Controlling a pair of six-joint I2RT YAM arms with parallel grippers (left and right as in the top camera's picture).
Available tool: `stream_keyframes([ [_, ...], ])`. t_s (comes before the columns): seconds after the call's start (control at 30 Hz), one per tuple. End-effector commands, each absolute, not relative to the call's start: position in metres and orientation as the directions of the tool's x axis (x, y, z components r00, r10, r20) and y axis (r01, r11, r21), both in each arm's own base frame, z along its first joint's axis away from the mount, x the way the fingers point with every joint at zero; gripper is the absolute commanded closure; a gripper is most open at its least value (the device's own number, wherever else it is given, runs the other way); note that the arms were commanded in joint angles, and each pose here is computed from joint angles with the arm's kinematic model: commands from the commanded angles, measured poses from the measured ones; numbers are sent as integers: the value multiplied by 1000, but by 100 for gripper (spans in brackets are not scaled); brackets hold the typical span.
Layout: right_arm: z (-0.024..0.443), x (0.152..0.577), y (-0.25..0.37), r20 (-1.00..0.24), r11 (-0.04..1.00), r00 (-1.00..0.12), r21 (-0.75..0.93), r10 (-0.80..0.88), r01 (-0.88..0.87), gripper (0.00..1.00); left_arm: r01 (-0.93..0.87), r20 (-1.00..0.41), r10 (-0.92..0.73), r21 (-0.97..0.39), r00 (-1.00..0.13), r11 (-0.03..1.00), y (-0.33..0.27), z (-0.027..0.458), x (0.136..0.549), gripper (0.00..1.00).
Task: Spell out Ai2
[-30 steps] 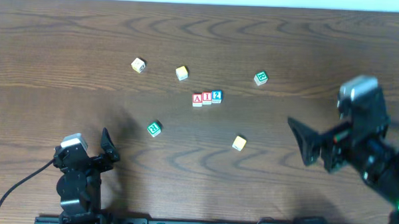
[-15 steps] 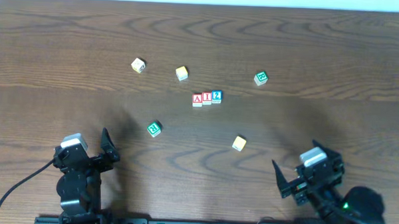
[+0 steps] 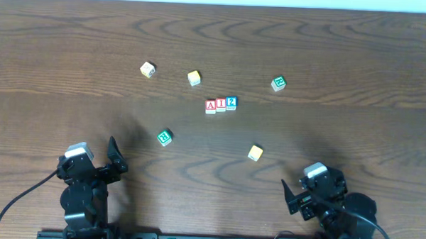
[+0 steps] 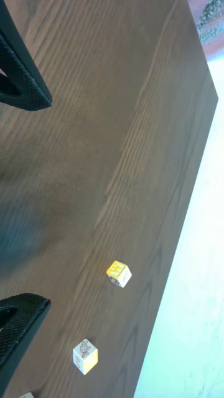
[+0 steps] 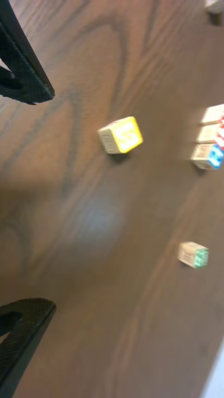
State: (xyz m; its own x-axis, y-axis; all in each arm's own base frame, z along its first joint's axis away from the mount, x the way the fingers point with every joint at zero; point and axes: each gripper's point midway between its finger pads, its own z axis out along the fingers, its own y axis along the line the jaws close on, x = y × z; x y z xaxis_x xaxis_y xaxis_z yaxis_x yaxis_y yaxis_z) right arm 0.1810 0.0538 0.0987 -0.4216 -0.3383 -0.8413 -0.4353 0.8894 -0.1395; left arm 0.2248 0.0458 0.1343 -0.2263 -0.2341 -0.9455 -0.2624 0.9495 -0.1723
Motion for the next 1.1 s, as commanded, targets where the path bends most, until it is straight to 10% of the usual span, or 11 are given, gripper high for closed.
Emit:
stream_keyframes([
  [0.0,81,180,51,-823,897,-461,-123,-331,-425,1,-285,-939,-241,-168,-244,944,49,123,224,5],
  [1.07,76,180,51,-819,897,-469,-119,-332,-427,1,-285,-939,-240,-167,-244,944,49,123,224,5],
])
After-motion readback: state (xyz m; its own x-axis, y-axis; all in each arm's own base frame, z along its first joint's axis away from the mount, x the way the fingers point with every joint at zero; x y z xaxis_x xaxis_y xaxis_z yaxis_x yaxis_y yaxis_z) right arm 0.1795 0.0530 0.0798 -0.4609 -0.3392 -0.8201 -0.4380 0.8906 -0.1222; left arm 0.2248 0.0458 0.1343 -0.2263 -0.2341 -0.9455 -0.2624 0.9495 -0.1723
